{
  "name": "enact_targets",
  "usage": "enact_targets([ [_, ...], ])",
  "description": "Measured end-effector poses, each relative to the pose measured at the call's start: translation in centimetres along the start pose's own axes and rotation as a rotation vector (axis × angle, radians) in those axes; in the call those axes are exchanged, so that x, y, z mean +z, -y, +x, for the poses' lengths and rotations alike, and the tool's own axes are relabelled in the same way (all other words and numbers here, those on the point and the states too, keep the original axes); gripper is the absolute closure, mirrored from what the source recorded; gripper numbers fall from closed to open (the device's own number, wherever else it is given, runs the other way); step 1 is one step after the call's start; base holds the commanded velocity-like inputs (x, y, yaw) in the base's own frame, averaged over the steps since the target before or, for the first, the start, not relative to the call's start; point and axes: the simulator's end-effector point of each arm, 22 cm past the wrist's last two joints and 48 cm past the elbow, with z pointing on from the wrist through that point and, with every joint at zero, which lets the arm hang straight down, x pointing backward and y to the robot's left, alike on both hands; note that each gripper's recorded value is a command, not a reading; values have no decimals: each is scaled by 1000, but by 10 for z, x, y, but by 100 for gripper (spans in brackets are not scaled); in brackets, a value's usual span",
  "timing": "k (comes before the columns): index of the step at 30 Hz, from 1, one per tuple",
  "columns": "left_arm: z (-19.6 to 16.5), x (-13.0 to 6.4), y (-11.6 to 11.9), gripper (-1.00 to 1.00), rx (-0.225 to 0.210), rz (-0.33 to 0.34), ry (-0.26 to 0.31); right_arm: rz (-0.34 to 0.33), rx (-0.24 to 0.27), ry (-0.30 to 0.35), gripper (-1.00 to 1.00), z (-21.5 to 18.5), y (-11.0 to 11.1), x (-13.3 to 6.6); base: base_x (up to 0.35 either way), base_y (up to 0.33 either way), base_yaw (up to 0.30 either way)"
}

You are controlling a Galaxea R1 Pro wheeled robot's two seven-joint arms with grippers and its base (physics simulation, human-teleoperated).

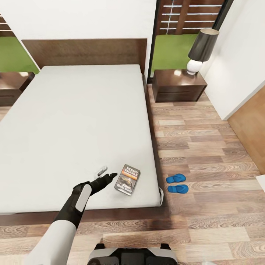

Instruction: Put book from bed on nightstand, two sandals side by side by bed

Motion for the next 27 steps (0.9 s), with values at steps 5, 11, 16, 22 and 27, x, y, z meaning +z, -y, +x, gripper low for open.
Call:
enact_targets([
  [5, 3, 2, -3, -100, -3, -4, -6, 3, 3, -6, -100, 3, 2, 0, 0, 0, 0],
  [11, 5, 4, -6, -100, -5, -7, -10, 4, 6, -11, -100, 5, 2, 1, 0, 0, 0],
  [16, 5, 4, -6, -100, -5, -7, -10, 3, 5, -10, -100, 5, 2, 1, 145, -96, 0],
  [22, 5, 4, -6, -100, -5, -8, -10, 3, 4, -10, -100, 5, 2, 1, 29, -20, 0],
  [27, 5, 4, -6, -100, -5, -8, -9, 2, 4, -10, -100, 5, 2, 1, 59, -51, 0],
])
